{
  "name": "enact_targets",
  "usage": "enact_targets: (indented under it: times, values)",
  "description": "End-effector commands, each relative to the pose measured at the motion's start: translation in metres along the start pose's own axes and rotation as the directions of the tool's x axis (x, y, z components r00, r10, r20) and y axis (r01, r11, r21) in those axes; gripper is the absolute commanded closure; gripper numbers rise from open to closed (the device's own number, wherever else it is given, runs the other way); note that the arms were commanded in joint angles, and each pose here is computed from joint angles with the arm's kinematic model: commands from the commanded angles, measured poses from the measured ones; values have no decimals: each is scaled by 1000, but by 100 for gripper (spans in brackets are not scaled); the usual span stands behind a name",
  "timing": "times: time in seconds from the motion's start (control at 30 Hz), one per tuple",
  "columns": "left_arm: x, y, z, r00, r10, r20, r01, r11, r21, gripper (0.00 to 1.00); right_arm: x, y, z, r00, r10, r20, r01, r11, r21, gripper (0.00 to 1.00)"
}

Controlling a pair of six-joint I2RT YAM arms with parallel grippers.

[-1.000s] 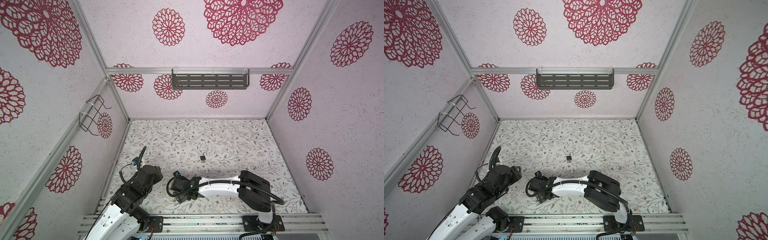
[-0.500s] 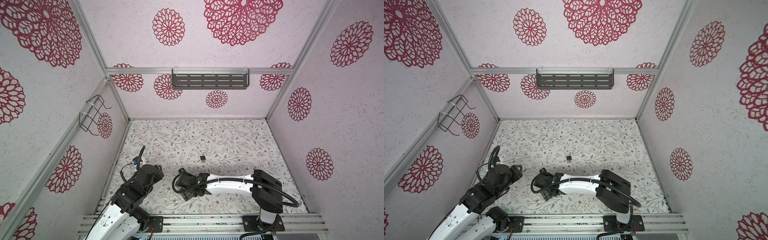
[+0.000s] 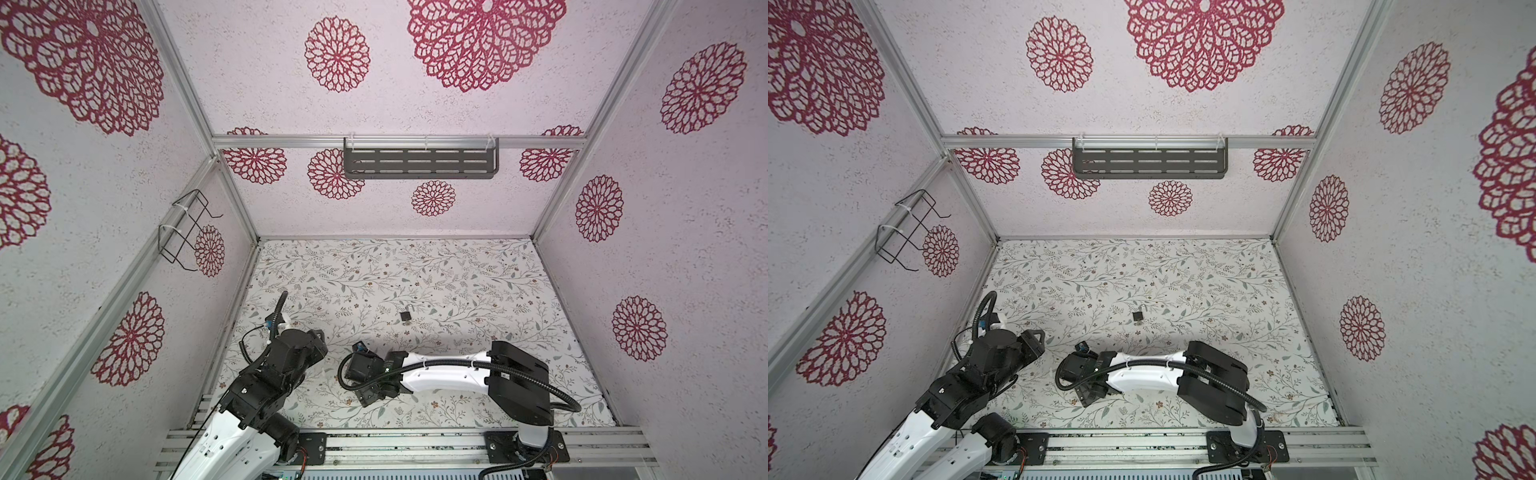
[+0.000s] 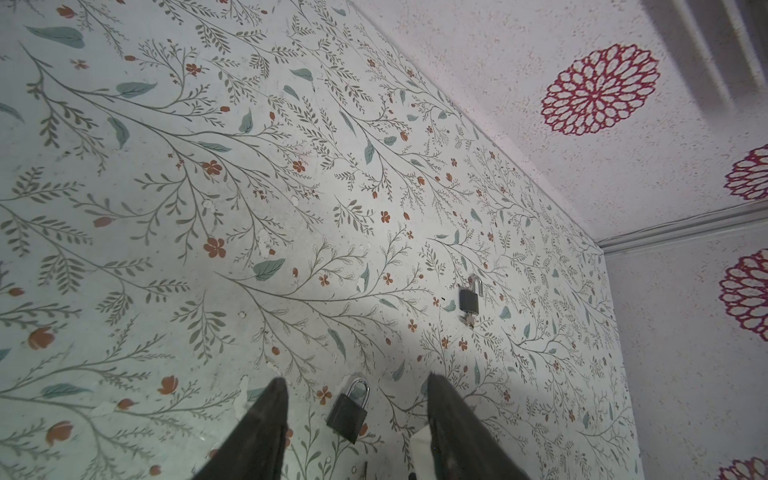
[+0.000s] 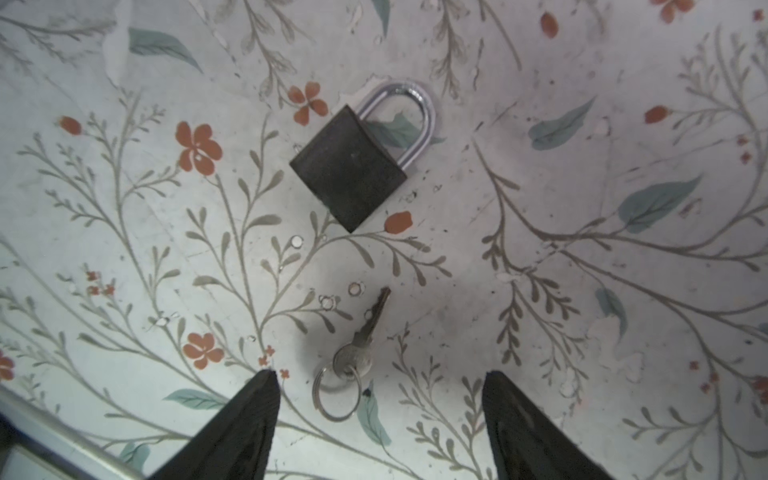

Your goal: Unlock with the key

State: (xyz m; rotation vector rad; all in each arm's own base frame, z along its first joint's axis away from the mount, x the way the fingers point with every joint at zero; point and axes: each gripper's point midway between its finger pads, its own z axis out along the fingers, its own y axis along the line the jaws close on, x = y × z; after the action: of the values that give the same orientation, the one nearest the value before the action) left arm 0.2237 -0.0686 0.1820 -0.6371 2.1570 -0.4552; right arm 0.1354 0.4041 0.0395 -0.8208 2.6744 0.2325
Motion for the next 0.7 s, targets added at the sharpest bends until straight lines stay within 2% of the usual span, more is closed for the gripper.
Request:
enact_targets:
  times: [0.0,0.17,0.3,0.4,0.57,0.67]
  values:
    - [-6,-8,-3,1000,3,4,-3,1000,20,44,-2,-8,-3,1000,-4,6,3,998,66,20]
    - [-4,-11,0,1000,14,-13,-14,1000,25,44,5,-27,-5,999,-37,-13,39,989,144,20]
    - [-3,-14,4,1000,16,-22,-16,1000,26,43,8,-42,-10,999,-42,-19,44,989,143,21]
    - [-2,-17,7,999,17,-30,-16,999,33,43,7,-50,-15,999,-34,-17,36,992,117,23]
    - [-2,-18,8,999,13,-30,-12,999,32,43,3,-21,-20,999,-34,-3,34,998,-47,28]
    - [-2,-17,7,1000,8,-27,-7,999,33,43,4,-17,-17,1000,-25,-8,25,997,-71,31]
